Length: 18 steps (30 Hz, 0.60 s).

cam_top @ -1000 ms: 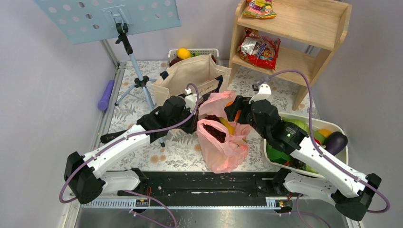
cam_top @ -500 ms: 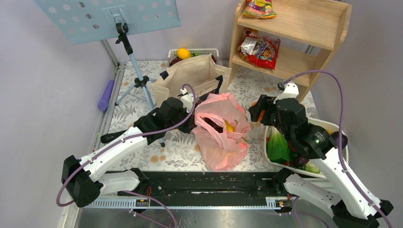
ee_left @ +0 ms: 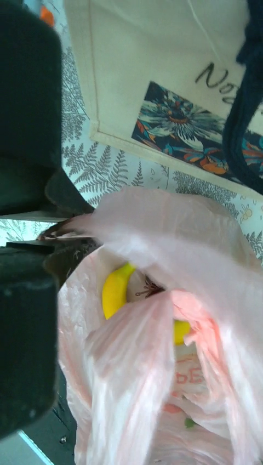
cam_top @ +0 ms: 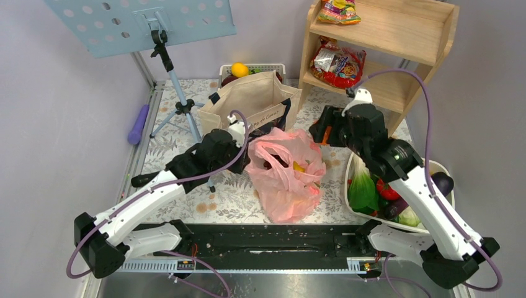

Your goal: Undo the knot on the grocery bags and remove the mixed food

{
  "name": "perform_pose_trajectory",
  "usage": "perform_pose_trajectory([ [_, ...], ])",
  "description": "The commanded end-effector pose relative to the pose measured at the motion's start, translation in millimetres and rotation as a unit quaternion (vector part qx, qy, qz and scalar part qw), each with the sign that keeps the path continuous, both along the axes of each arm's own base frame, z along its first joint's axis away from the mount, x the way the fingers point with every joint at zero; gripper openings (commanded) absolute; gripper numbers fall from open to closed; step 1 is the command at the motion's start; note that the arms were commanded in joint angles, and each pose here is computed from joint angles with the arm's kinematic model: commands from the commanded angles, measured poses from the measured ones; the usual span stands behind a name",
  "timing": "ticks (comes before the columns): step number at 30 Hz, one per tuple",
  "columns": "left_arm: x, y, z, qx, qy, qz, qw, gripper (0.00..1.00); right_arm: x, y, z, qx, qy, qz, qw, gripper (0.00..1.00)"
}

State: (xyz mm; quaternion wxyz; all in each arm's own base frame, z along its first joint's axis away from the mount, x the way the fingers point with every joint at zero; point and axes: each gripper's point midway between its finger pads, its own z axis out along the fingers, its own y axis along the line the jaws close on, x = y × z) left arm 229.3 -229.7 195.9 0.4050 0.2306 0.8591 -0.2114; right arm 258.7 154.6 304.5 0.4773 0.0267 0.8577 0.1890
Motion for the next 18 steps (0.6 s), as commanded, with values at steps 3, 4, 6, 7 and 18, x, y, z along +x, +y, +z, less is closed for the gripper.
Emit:
perform_pose_trajectory([
  [3, 15, 19, 51, -0.008, -0.105, 0.024, 0.994, 0.53, 22, 42, 52, 0.067, -0.052, 0.051, 0.995, 0.16],
  [4, 16, 22, 57, -0.01, -0.117, 0.029, 0.993, 0.63, 25, 44, 54, 0.07, -0.057, 0.051, 0.995, 0.16],
  [6, 17, 27, 74, -0.02, -0.144, 0.037, 0.989, 0.78, 28, 48, 57, 0.074, -0.061, 0.052, 0.994, 0.17],
  [7, 17, 29, 85, -0.025, -0.159, 0.038, 0.986, 0.83, 30, 50, 58, 0.074, -0.062, 0.054, 0.994, 0.17],
  [18, 70, 89, 105, 0.051, -0.167, 0.175, 0.969, 0.99, 20, 48, 51, 0.074, -0.058, 0.064, 0.993, 0.18],
])
